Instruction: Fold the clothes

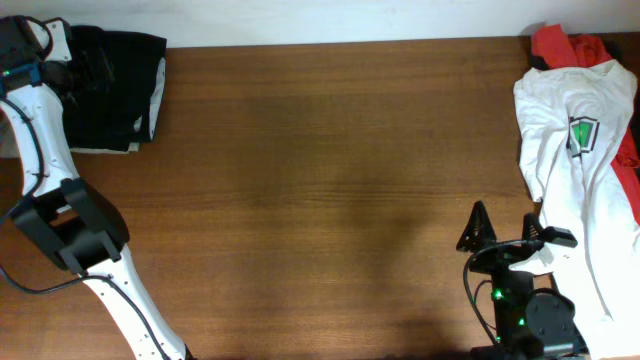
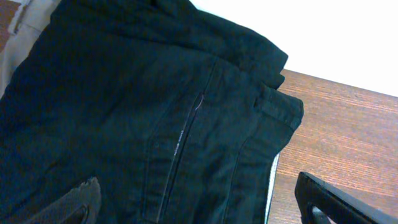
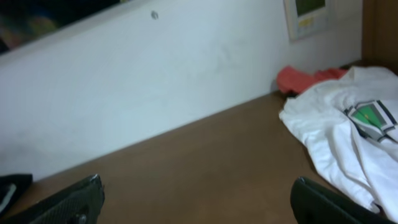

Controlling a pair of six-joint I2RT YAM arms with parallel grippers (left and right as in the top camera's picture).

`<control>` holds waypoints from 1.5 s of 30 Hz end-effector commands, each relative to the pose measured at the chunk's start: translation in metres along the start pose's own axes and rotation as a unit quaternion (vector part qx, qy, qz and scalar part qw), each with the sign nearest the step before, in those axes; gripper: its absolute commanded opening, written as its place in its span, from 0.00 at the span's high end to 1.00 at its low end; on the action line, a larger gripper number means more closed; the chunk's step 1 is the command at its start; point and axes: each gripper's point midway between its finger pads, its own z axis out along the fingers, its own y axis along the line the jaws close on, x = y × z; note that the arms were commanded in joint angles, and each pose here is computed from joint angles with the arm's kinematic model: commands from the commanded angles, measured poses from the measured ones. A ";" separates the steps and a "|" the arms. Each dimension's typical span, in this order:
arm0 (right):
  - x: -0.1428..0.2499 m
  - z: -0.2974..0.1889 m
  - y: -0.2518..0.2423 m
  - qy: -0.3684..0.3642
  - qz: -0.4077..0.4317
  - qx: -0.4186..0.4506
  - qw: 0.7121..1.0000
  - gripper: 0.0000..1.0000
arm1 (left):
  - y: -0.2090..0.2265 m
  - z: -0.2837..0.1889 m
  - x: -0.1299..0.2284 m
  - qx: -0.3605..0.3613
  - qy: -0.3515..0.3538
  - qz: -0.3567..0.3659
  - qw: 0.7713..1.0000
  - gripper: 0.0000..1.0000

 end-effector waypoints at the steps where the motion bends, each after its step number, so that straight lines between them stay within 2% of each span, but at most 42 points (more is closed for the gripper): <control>1: 0.004 0.000 -0.003 -0.041 0.005 -0.011 0.999 0.01 | 0.002 -0.002 -0.005 0.000 -0.008 -0.005 1.000 0.01; 6: 0.020 0.005 -0.006 -0.039 0.005 -0.017 0.999 0.01 | 0.002 -0.002 -0.005 0.000 -0.008 -0.005 1.000 0.01; 11: 0.060 0.008 -0.019 0.026 -0.005 0.003 1.000 0.01 | 0.002 -0.002 -0.005 0.000 -0.008 -0.005 1.000 0.01; 45: 0.060 0.008 -0.019 0.026 -0.005 0.003 1.000 0.01 | 0.002 -0.002 -0.005 0.000 -0.008 -0.005 1.000 0.01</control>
